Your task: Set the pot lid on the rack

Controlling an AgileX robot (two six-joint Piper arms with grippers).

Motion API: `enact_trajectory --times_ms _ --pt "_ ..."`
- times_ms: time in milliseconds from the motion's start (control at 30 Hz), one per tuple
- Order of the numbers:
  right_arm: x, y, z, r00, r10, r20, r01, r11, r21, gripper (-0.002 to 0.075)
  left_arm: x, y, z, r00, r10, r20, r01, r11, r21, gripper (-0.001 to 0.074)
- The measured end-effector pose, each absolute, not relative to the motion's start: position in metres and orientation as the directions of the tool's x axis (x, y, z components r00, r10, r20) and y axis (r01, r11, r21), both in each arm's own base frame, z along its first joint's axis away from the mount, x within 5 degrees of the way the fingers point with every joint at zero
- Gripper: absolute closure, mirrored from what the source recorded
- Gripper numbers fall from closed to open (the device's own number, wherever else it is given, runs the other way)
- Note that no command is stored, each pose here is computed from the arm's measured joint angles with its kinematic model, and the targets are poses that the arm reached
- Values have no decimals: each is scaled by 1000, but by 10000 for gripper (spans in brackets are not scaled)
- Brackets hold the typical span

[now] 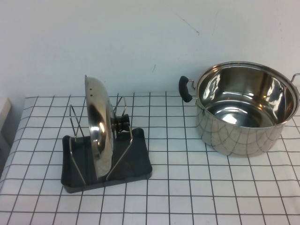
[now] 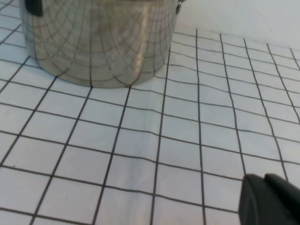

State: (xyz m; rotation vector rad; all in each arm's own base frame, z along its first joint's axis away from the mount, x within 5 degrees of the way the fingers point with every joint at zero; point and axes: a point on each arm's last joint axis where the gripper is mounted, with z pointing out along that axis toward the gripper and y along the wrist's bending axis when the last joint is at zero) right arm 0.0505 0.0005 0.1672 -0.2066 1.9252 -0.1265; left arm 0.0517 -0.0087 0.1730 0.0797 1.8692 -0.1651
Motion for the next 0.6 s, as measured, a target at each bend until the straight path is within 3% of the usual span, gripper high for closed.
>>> enact_trajectory --times_ms 600 --pt "50 -4 167 -359 -61 -931 37 996 -80 728 52 -9 173 -299 -22 -954 141 988 -67 737"
